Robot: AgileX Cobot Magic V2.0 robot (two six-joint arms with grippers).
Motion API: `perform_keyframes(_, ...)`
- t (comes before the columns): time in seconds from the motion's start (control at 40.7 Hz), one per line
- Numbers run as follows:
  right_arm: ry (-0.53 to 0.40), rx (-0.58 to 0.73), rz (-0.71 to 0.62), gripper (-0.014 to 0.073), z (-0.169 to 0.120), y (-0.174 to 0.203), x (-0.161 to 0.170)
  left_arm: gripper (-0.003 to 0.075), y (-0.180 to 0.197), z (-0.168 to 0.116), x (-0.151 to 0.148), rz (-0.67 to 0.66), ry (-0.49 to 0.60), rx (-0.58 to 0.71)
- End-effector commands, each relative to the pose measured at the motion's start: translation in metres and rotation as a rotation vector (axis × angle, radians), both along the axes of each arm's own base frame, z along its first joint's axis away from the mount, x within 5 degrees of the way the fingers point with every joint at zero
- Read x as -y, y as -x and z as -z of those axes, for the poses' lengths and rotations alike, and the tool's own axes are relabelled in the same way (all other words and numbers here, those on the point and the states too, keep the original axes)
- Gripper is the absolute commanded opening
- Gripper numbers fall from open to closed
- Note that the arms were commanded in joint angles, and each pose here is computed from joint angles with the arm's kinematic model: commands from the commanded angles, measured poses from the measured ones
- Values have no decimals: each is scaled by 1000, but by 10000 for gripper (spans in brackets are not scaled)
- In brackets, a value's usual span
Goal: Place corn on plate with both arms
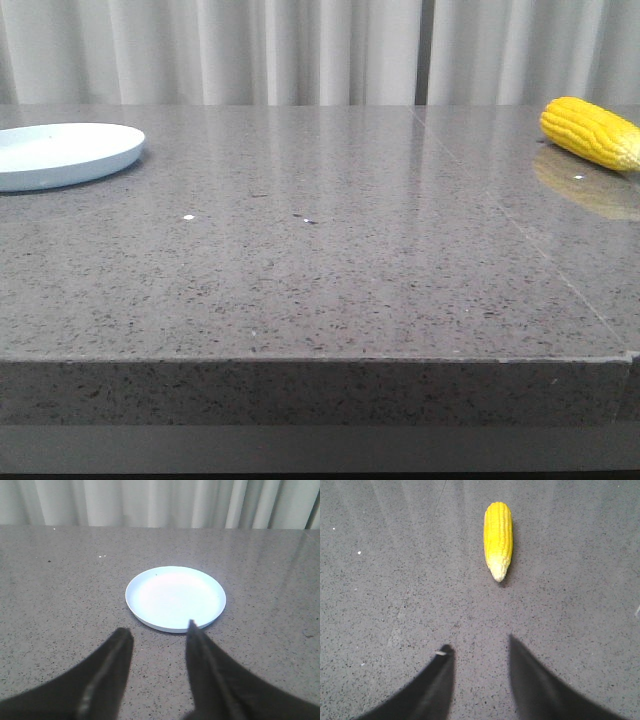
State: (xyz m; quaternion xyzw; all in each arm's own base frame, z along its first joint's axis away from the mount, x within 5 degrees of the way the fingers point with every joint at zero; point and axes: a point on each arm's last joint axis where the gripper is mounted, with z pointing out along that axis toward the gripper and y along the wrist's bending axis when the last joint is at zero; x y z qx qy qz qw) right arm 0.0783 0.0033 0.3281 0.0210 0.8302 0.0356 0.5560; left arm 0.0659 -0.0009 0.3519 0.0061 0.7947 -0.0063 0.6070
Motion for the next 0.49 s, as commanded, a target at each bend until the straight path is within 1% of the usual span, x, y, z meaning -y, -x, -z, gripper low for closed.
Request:
perform_keyframes(0.0, 16, 89, 9, 521, -15, -3, 1, 491, -2, -16, 1, 10, 12, 87)
perform_keyframes(0.049, 16, 89, 9, 545, -15, -3, 1, 509, -2, -16, 1, 10, 12, 87)
perform_keyframes(0.197, 16, 104, 10, 542, -17, -3, 1, 509, -4, -15, 0, 4, -3, 63)
perform_keyframes(0.393, 15, 119, 11, 542, -18, -4, 1, 508, -30, -11, 1, -1, -15, -148)
perform_keyframes(0.467, 15, 119, 11, 542, -18, -4, 1, 507, -43, -9, 1, -1, -17, -202)
